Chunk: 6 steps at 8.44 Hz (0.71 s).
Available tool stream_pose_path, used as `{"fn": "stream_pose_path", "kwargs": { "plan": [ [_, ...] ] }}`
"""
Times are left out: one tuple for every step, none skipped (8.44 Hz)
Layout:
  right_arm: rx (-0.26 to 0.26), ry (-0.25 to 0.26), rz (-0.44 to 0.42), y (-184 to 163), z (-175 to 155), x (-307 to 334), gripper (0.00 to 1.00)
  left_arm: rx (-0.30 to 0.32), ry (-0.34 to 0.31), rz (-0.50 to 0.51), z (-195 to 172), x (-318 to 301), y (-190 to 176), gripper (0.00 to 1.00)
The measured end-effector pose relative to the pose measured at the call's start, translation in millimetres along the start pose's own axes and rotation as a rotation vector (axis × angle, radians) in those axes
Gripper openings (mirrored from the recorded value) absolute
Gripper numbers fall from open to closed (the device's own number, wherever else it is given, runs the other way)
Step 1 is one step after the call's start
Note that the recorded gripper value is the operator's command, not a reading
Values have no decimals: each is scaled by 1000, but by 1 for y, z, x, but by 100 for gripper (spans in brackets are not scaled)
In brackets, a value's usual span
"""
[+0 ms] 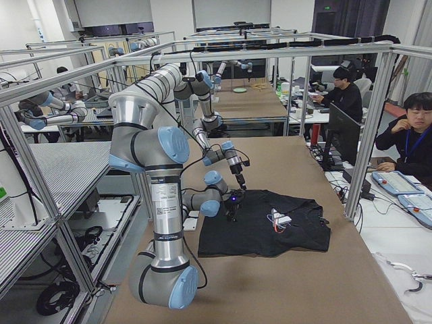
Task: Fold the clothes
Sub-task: 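Release the sleeves and move both grippers to the hem corners nearest the robot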
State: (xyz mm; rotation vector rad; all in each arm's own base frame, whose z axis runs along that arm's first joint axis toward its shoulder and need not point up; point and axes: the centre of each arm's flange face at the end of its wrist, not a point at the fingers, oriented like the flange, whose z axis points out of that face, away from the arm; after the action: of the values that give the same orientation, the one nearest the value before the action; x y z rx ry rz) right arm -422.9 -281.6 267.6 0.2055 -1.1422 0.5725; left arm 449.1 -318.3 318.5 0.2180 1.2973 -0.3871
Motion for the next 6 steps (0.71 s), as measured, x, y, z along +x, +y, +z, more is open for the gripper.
{"fn": "stream_pose_path", "kwargs": {
  "plan": [
    [10,-8,11,16,-2,24,94,-8,-10,-3,-15,-14,28,100],
    [13,-11,15,30,-7,48,94,-13,-26,0,-30,-30,51,100],
    [11,-18,17,42,-15,69,94,-17,-53,10,-40,-48,68,100],
    [13,-27,17,51,-22,82,94,-25,-83,25,-46,-65,81,100],
    [16,-32,16,55,-26,88,94,-31,-107,39,-48,-78,91,100],
    [17,-35,15,57,-28,90,93,-30,-125,53,-46,-88,100,100]
  ]
}}
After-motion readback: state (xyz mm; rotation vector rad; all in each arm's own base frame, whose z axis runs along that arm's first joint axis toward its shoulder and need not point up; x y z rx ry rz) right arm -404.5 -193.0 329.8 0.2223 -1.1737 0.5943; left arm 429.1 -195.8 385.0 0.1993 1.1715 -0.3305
